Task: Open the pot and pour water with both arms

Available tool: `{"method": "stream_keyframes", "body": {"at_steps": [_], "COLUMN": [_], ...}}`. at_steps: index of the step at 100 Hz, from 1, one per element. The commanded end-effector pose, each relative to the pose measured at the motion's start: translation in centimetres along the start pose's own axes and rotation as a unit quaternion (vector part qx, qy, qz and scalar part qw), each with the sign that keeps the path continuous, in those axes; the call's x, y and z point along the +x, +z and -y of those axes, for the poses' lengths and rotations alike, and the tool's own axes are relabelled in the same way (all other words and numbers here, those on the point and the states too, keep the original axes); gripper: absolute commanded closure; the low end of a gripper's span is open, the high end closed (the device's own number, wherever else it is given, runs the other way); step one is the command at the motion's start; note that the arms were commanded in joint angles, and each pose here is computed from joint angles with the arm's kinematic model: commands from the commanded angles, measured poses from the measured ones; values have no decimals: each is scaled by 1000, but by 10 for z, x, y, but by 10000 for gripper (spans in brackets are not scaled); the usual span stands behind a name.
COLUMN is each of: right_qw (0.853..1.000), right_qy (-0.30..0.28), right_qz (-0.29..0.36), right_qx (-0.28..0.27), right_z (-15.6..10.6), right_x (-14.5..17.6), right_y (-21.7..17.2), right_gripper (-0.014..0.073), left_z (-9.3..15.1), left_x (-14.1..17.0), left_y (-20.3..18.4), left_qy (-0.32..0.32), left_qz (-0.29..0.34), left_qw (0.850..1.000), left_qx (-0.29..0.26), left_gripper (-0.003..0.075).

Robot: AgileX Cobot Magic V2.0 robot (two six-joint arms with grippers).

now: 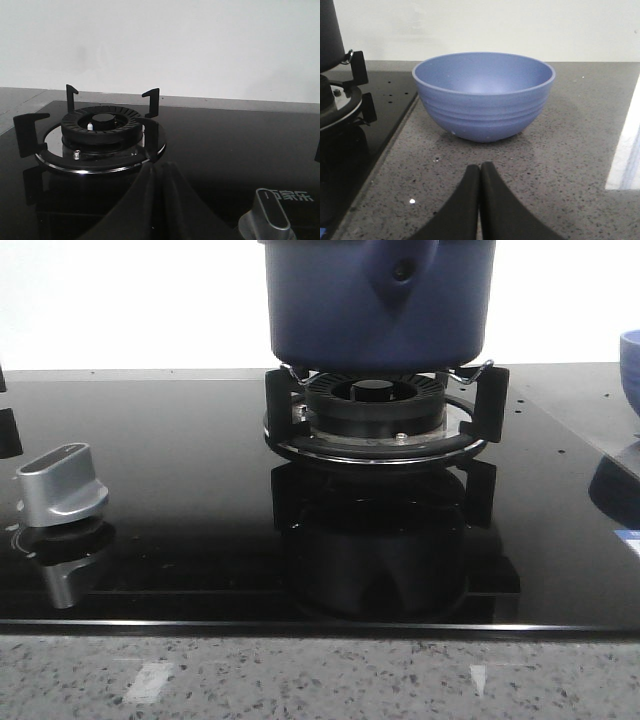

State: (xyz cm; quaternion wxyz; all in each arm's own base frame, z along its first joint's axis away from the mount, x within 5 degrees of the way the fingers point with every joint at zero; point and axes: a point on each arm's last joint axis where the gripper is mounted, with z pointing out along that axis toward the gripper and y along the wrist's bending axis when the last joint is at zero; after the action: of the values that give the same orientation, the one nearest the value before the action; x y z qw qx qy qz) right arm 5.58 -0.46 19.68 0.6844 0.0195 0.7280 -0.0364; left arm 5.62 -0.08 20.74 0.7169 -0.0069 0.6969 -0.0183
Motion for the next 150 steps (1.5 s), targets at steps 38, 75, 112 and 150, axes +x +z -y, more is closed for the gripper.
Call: {"method": "stream_keyframes", "body": {"at_steps": [38,75,112,150], "right_qw": [998,978,961,982], "right_qy": [10,170,255,121], "right_qz": [66,119,92,-118], "right_qx": [2,-1,-46,-82], "right_z": [0,3,-3,-13], "right_x": [-5,-14,-50,-138], "right_y": [-1,-2,-12,6], "right_gripper": [642,642,642,642], "left_z": [0,-3,2,26], "left_x": [1,-3,-57,-160], "left_y": [-1,-2,-13,4], "left_qy": [-20,-243,-357,-107], "left_qz": [43,64,104,-9], "left_qw": [999,968,927,988], "left_qx": [6,4,48,112], "left_gripper": [740,741,741,740]}}
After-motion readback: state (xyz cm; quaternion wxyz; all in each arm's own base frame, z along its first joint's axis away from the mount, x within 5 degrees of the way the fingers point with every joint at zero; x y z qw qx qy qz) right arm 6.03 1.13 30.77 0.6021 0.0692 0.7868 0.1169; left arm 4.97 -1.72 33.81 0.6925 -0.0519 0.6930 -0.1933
